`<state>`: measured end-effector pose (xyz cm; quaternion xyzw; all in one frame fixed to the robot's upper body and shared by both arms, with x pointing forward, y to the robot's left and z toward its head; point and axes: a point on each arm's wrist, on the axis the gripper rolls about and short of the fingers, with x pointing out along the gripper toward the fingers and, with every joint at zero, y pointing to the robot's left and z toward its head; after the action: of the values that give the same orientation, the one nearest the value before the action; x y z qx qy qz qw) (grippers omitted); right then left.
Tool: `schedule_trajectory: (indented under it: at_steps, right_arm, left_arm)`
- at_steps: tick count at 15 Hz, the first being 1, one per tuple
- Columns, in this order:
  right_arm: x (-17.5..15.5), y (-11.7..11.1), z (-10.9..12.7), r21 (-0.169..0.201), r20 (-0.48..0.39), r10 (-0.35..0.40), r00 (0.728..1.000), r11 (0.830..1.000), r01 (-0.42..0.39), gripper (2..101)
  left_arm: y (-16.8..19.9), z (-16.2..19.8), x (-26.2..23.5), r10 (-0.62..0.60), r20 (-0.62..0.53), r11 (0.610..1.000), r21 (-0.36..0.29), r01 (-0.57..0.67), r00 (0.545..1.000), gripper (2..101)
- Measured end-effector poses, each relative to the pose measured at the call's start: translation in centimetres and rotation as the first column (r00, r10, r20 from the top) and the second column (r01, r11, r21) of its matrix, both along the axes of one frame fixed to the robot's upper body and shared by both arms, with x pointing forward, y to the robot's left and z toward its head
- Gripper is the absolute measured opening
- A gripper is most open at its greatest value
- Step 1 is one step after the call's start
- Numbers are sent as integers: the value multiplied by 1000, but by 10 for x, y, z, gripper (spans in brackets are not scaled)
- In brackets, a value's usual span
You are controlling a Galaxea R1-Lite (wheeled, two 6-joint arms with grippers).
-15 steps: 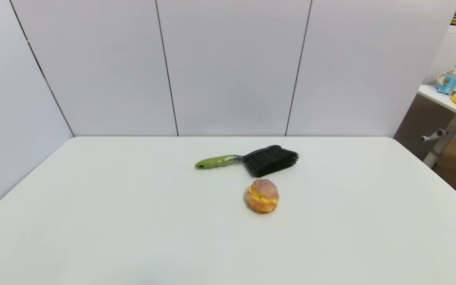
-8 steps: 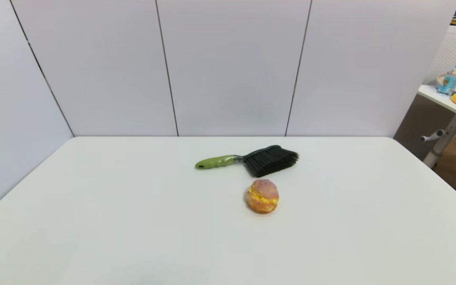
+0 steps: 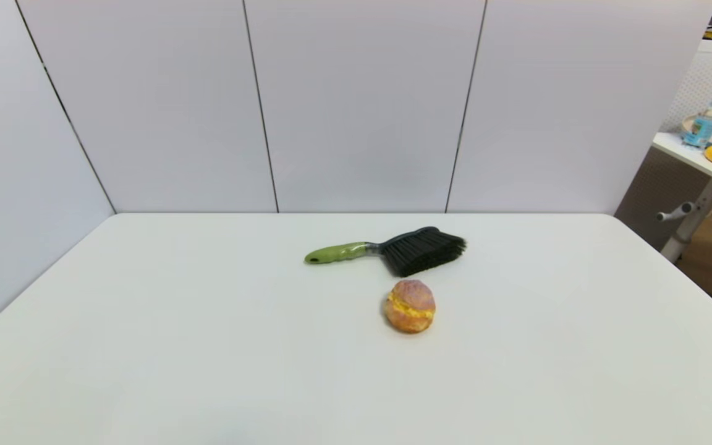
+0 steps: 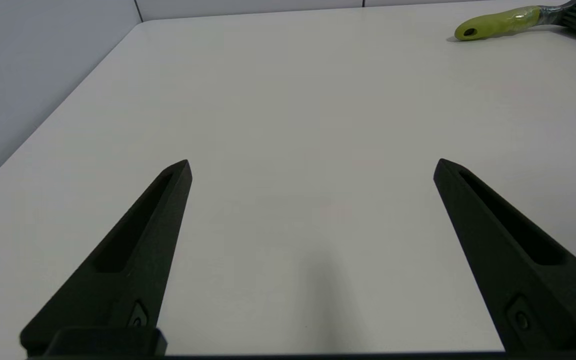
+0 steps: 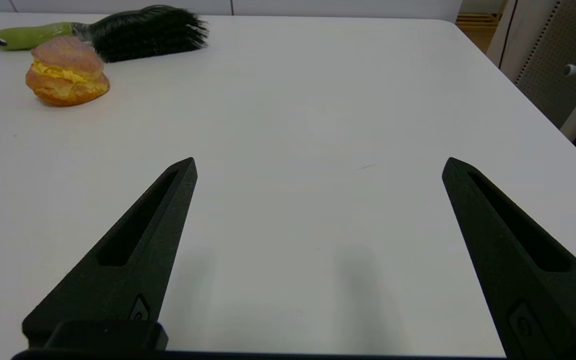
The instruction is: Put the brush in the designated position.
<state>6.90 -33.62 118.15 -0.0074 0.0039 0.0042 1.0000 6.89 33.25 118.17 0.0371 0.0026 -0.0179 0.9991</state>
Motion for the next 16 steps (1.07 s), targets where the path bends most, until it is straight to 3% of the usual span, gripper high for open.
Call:
schedule_trajectory:
  at_steps: [16]
  right_arm:
    - [0, 0, 0, 2, 0, -8, 1000, 1000, 8, 971]
  left_arm:
    - [0, 0, 0, 0, -1, 1000, 1, 0, 1000, 979]
